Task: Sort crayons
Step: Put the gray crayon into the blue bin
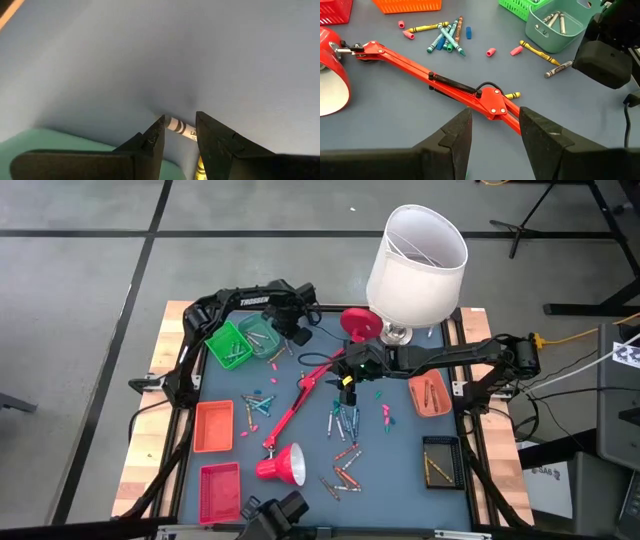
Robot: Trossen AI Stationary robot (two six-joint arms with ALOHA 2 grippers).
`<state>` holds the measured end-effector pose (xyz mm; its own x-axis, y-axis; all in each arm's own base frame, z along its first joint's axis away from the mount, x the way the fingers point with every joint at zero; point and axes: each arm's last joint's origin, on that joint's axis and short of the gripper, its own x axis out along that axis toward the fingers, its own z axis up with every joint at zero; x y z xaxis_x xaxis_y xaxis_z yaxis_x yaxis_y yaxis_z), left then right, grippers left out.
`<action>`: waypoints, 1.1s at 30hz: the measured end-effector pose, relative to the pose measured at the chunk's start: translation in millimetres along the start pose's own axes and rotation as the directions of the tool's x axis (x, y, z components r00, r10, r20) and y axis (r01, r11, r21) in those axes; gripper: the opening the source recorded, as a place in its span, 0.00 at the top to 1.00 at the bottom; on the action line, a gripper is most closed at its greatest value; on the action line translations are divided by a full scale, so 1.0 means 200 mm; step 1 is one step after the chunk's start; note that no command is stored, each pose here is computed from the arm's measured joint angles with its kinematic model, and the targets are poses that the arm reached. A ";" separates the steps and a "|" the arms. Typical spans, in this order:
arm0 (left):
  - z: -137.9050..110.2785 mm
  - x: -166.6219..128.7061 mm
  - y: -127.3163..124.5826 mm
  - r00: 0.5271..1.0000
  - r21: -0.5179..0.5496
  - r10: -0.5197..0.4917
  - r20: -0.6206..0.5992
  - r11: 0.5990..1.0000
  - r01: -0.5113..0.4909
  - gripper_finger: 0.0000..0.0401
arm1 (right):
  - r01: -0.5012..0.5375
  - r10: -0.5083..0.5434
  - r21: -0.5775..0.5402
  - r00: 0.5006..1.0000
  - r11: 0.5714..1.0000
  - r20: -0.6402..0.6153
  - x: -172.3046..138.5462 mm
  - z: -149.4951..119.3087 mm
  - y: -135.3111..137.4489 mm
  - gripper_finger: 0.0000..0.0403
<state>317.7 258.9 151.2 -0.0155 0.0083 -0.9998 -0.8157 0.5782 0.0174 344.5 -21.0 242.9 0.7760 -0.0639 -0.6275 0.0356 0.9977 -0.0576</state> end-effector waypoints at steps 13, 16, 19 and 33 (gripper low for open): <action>0.01 -0.07 -0.02 1.000 0.460 -0.001 0.000 0.888 0.001 0.77 | 0.001 -0.001 0.000 1.000 1.000 0.000 0.00 0.00 0.00 0.59; 0.00 -0.09 -0.05 1.000 0.576 -0.016 -0.014 0.817 0.021 0.77 | 0.001 -0.001 0.000 1.000 1.000 0.000 0.00 0.00 0.00 0.59; -0.02 -0.09 -0.09 0.998 0.687 -0.054 -0.042 0.724 0.068 0.77 | 0.001 -0.001 0.000 1.000 1.000 0.000 0.00 0.00 0.00 0.59; -0.15 -0.03 -0.28 0.996 0.954 0.022 -0.090 0.289 0.080 0.77 | -0.010 0.010 0.000 1.000 1.000 -0.001 0.00 0.00 0.00 0.59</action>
<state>345.4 202.5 156.6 -0.0855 -0.0525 -0.9950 0.3143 0.9462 -0.0770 344.4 -20.7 242.7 0.7758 -0.0535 -0.6288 0.0275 0.9983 -0.0511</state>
